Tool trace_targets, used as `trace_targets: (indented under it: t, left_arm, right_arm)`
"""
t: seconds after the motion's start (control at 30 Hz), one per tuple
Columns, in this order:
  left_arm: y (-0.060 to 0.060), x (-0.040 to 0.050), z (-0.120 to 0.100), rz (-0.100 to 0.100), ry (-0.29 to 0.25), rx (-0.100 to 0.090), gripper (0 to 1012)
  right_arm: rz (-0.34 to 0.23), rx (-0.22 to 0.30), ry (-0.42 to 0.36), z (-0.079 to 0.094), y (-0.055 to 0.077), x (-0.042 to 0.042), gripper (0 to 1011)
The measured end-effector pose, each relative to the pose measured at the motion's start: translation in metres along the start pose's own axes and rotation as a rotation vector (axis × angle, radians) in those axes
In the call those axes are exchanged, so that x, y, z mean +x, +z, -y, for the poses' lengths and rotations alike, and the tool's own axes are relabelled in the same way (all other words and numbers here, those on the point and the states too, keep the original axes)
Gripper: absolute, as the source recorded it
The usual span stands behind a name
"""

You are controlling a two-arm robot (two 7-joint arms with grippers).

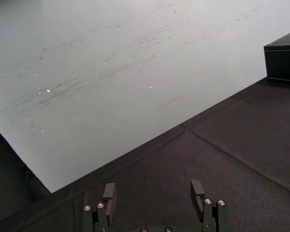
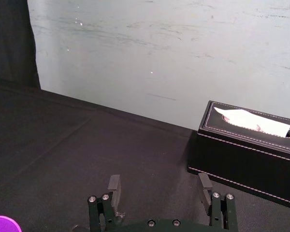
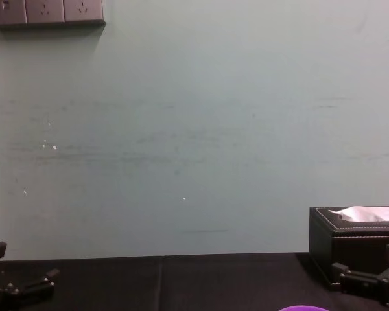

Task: Stack the three plastic cups sequentially using one hand.

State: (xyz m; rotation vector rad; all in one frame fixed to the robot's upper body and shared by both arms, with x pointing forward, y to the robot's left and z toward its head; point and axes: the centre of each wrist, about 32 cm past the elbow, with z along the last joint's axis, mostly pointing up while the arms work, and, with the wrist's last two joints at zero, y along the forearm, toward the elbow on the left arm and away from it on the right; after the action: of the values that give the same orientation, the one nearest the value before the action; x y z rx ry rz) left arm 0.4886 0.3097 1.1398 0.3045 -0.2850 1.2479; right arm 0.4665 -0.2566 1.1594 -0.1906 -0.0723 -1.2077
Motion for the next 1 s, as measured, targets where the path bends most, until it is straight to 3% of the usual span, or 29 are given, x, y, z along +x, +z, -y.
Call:
trace_targets:
  t: [1.0]
  left_arm:
    - [0.0,0.0,0.0,0.0,0.0,0.0,1010]
  right_arm:
    - [0.0,0.0,0.0,0.0,0.0,0.0,1003]
